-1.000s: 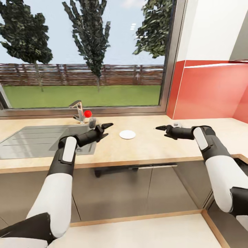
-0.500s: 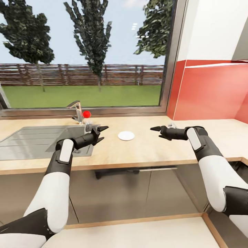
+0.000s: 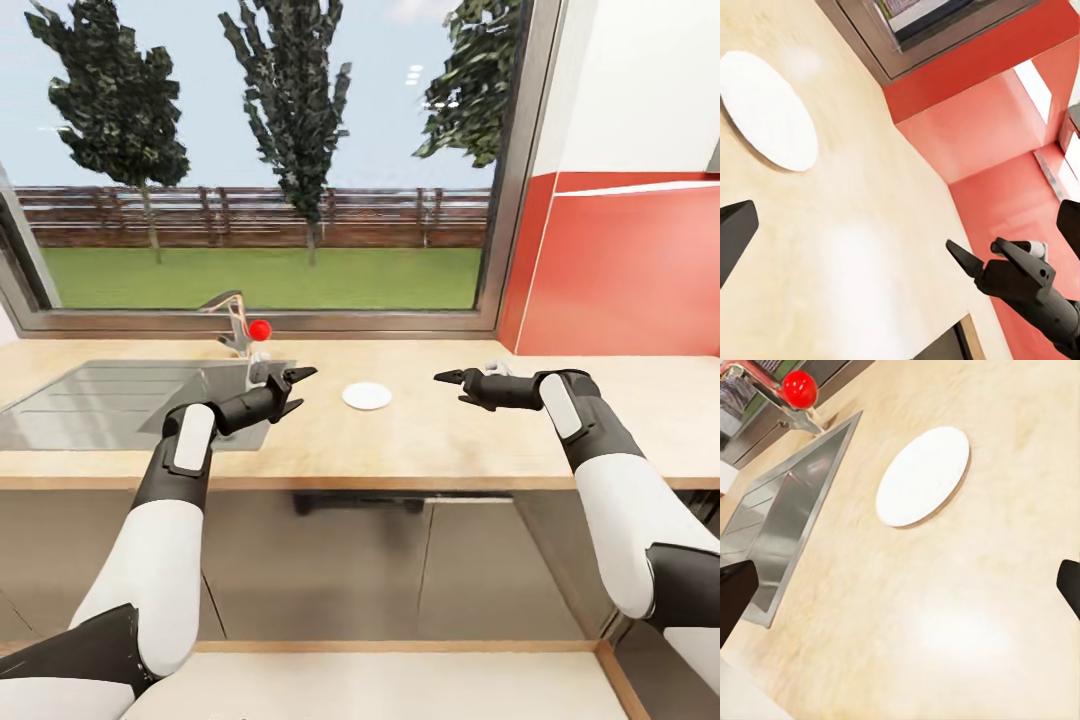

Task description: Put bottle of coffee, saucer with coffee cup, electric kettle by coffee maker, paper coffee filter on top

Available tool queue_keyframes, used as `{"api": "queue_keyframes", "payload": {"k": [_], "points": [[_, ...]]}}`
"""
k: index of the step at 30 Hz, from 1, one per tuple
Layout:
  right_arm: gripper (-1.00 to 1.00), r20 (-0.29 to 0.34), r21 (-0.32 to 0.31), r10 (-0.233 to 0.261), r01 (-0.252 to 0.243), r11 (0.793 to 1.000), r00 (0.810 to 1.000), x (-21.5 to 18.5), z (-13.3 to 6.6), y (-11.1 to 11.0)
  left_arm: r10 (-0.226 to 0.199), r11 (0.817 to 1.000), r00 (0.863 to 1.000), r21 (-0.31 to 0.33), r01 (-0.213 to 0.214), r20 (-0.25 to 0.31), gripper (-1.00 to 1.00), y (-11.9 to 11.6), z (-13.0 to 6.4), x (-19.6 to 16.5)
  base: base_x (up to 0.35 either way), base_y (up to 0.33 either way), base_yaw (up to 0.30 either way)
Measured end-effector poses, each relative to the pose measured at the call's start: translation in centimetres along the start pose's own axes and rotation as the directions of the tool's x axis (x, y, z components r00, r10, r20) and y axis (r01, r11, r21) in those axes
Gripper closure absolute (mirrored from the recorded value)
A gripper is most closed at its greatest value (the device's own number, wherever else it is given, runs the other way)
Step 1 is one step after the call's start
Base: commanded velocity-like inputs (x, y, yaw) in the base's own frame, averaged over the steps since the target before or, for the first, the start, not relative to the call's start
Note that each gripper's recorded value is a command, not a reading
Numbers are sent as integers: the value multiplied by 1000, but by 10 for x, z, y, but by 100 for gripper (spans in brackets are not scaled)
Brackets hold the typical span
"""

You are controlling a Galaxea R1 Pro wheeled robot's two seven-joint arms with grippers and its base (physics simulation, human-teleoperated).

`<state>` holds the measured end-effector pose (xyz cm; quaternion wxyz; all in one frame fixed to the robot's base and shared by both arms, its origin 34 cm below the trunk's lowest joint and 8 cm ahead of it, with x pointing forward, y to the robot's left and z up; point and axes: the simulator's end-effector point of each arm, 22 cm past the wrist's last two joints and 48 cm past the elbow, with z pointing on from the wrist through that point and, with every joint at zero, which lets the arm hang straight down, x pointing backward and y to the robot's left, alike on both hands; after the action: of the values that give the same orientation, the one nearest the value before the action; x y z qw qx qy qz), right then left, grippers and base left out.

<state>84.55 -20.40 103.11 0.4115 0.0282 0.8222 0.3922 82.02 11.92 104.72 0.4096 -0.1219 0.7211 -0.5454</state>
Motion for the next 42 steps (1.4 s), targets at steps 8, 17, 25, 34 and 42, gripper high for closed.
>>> {"api": "queue_keyframes", "payload": {"k": [8, 17, 25, 34, 42], "points": [[-100, -13, -1, 11, -11, 1000, 1000, 6, 5, -1, 0, 1000, 1000, 3, 0, -2, -100, -1, 1, 1, 0, -219, 84], [-100, -23, -1, 20, -20, 1000, 1000, 11, 7, -2, 0, 1000, 1000, 4, 0, -2, -100, -2, 1, 1, 86, -85, 173], [-100, -18, 11, 42, -42, 999, 999, 22, 18, -15, -2, 1000, 1000, 6, 2, -2, -100, -2, 1, 2, 168, -24, 16], [-100, -23, 17, 54, -54, 998, 998, 27, 21, -21, -1, 1000, 1000, 5, 1, -4, -100, -2, 1, 2, 196, -1, 1], [-100, -33, 3, 57, -57, 998, 998, 33, 29, -13, -47, 999, 998, -15, 46, -46, -100, 15, 9, 20, 144, -53, 0]]}}
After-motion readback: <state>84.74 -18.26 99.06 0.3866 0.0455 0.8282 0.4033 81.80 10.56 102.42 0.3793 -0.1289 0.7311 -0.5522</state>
